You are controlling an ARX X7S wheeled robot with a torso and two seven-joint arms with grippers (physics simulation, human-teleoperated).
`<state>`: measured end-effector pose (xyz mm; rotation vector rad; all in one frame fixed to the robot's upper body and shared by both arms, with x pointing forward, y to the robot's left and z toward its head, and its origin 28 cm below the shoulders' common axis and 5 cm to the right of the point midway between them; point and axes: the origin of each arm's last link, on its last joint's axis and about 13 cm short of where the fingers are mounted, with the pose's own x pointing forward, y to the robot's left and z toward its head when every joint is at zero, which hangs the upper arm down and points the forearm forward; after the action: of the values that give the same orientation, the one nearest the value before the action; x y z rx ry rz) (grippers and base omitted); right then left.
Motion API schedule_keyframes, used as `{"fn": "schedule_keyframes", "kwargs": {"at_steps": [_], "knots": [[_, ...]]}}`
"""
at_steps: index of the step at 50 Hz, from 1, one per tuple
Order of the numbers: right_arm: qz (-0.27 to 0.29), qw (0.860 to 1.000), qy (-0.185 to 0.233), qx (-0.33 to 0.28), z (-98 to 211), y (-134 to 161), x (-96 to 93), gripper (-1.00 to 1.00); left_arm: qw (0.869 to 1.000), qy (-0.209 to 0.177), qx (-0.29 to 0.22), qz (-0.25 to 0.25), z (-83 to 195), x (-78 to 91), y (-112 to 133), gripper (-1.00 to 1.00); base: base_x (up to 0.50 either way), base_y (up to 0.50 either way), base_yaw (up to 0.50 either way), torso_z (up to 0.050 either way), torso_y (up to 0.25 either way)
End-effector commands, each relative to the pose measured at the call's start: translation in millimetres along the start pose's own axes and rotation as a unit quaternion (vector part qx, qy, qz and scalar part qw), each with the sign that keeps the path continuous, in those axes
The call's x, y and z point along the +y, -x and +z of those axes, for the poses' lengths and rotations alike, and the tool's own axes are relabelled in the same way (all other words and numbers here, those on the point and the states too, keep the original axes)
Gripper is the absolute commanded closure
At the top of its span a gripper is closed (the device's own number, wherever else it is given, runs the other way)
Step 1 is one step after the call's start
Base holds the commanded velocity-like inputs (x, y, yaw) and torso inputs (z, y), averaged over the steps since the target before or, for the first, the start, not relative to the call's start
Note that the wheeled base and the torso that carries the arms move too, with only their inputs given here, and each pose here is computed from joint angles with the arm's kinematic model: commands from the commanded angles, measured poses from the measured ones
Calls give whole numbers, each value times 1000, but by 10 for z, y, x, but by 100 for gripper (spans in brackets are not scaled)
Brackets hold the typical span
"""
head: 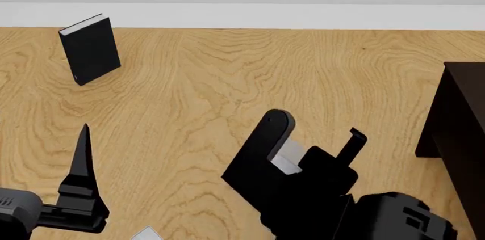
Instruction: Pick up the book on the right and place it on the cabinet shelf.
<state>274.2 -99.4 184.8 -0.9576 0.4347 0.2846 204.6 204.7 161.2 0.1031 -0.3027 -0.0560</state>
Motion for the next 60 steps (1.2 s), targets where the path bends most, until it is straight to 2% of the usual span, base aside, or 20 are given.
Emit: {"fn": "schedule_keyframes", "kwargs": {"at_steps": [1,3,7,8,9,11,13,14,18,26,39,56,60], "knots": [[-102,995,-3,7,119,-119,-14,100,1000,2,0,0,-9,3,8,-100,0,0,0,0,10],[-99,995,-5,6,132,-131,5,100,1000,2,1,0,-10,3,6,-100,0,0,0,0,0],[-129,991,12,21,165,-176,30,100,1000,3,1,-1,-15,2,5,-100,0,0,0,0,0],[-144,988,35,31,173,-186,40,100,1000,3,1,-1,-16,4,5,-100,0,0,0,0,0],[-131,991,19,20,181,-191,55,100,1000,4,1,-1,-17,5,5,-100,0,0,0,0,10],[-161,985,47,34,192,-214,65,100,1000,4,1,0,-21,8,3,-100,0,0,0,0,0],[-138,990,29,23,199,-232,99,100,1000,4,2,0,-28,8,2,-100,0,0,0,0,0],[-148,988,42,29,200,-245,105,100,1000,3,2,0,-31,7,2,-100,0,0,0,0,0],[-152,988,28,31,210,-304,132,100,1000,6,3,-1,-34,7,-3,-100,0,0,0,0,3],[-200,978,31,51,183,-422,216,100,1000,5,3,-3,-38,2,-13,-100,0,0,0,0,1],[-242,967,41,74,125,-531,351,100,1000,7,6,-2,-67,12,-33,-100,0,0,0,0,1],[-306,943,62,111,-13,-486,325,100,1000,10,8,-4,-90,9,-48,-100,0,0,0,0,2],[-308,942,59,116,-43,-483,304,100,1000,9,8,-4,-90,6,-51,-100,0,0,0,0,0]]}}
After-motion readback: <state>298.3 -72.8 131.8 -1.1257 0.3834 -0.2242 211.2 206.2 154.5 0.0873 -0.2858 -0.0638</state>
